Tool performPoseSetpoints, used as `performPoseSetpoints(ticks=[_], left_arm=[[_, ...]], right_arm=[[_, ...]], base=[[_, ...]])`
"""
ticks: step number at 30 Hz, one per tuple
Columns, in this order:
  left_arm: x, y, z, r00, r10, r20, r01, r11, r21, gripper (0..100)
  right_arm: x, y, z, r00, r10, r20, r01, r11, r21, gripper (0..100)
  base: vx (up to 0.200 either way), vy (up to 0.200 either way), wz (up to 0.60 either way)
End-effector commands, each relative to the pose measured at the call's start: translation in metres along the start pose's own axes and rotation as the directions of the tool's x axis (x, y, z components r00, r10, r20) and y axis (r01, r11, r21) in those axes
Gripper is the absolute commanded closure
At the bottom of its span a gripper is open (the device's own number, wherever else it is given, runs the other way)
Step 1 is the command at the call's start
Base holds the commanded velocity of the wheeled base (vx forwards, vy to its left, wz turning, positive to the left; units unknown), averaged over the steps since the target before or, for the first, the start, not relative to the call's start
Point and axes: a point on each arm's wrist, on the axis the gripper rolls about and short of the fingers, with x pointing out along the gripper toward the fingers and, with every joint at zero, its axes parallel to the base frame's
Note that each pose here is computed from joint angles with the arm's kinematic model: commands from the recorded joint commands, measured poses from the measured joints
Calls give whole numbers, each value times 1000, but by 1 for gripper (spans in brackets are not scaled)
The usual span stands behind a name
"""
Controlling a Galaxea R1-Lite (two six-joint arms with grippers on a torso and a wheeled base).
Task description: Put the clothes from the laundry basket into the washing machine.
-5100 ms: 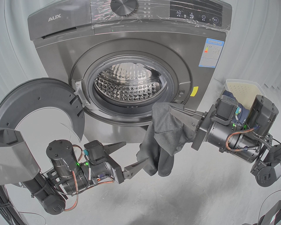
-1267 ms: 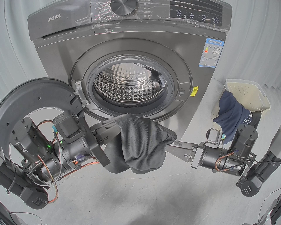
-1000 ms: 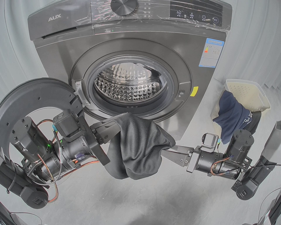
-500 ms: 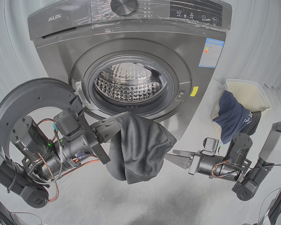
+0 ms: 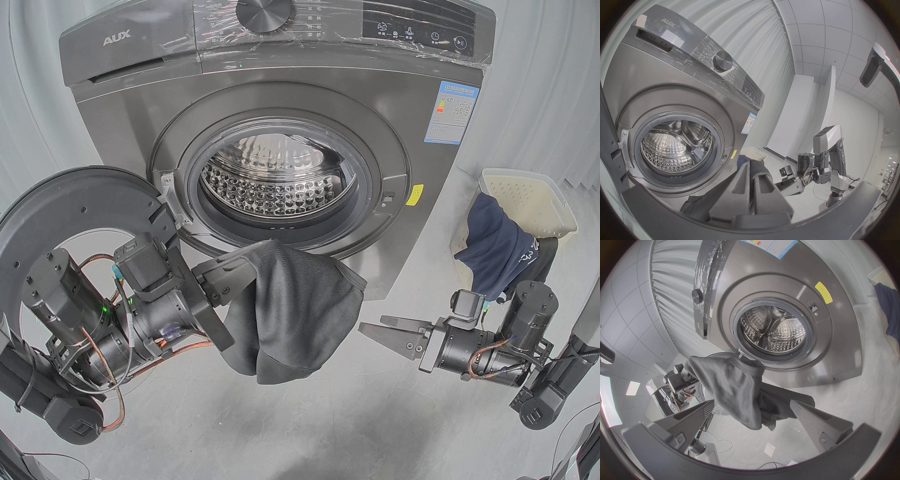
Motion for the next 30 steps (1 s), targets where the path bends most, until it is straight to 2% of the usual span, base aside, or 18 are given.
performPoseSetpoints(ticks=[1,6,7,11,13,14,19,23,28,30], left_arm=[[0,-1,0,1000,-1,1,1,1000,0,100],[1,-2,1,1000,-3,5,3,1000,0,100],[0,-2,1,1000,-5,5,5,1000,0,100],[-1,-2,0,1000,-2,0,2,1000,-2,100],[-1,-2,0,1000,-2,-2,2,1000,-3,100],[-1,-2,0,1000,-2,-2,2,1000,-3,100],[-1,0,-3,1000,7,-11,-7,1000,-6,100],[0,3,-7,1000,17,-26,-17,1000,-12,100],[1,12,-19,996,55,-65,-57,998,-22,100],[1,18,-29,989,109,-97,-113,993,-31,100]], right_arm=[[5,6,7,999,30,29,-30,999,-17,0],[23,0,5,999,37,30,-36,999,-10,0],[35,-4,4,998,46,32,-46,999,8,0],[49,0,8,995,83,53,-85,995,52,0],[55,2,10,993,89,73,-93,994,58,0],[57,3,10,993,80,84,-85,995,59,100],[56,10,9,993,85,88,-90,994,64,100],[41,23,20,988,103,116,-110,993,48,100],[20,52,38,970,161,182,-165,986,5,100],[13,64,48,958,169,232,-171,985,-10,100]], base=[[0,0,0],[0,0,0],[0,0,0],[0,0,0],[0,0,0],[0,0,0],[0,0,0],[0,0,0],[0,0,0],[0,0,0]])
